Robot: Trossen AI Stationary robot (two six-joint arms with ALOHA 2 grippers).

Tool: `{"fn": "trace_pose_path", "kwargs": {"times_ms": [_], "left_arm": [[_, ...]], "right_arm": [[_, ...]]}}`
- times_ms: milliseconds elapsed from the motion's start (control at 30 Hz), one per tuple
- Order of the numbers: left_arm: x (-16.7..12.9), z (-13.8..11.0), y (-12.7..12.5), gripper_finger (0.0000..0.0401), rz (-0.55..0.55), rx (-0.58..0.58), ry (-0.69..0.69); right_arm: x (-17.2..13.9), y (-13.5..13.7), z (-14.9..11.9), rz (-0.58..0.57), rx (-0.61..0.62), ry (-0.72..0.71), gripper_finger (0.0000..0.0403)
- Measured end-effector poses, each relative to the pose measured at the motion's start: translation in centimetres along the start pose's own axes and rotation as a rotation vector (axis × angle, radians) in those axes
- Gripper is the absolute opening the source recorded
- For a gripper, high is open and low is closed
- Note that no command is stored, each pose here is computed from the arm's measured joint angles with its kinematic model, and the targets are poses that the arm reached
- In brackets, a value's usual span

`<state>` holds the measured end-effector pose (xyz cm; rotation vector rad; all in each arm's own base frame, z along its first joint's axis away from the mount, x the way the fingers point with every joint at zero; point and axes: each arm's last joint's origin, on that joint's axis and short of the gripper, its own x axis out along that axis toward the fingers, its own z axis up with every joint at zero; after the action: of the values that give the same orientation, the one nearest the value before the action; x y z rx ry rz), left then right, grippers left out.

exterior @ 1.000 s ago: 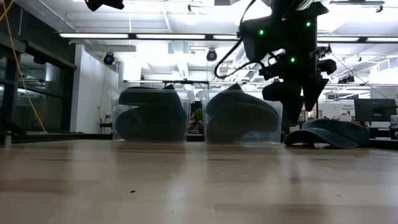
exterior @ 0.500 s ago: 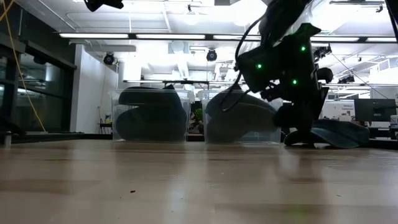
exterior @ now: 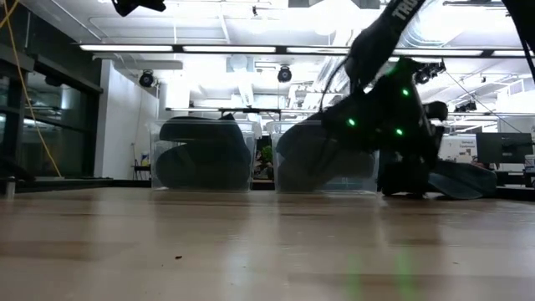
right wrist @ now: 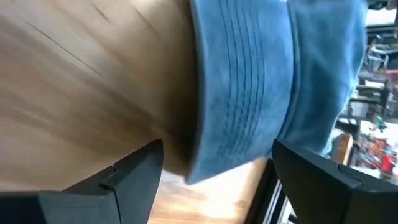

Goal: Pick and place caps into container
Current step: Put the blue cap into the left transparent container

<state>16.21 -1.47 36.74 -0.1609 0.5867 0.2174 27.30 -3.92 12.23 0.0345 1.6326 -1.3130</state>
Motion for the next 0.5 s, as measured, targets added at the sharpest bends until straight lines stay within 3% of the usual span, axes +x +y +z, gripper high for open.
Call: {"fn": "trace_pose_path", "kwargs": {"times_ms": [233,500], "left_arm": [[0.0,0.0,0.0,0.0074,0.000,-0.004,0.000],[0.0,0.0,0.0,0.0074,0.000,0.000,-0.001]], "right_arm": [[2.8,-0.4,-2.0,-0.076,-0.005,0.061,0.0296],[2.8,-0.3,-2.0,-0.093,-0.036,0.026,0.0296]]}}
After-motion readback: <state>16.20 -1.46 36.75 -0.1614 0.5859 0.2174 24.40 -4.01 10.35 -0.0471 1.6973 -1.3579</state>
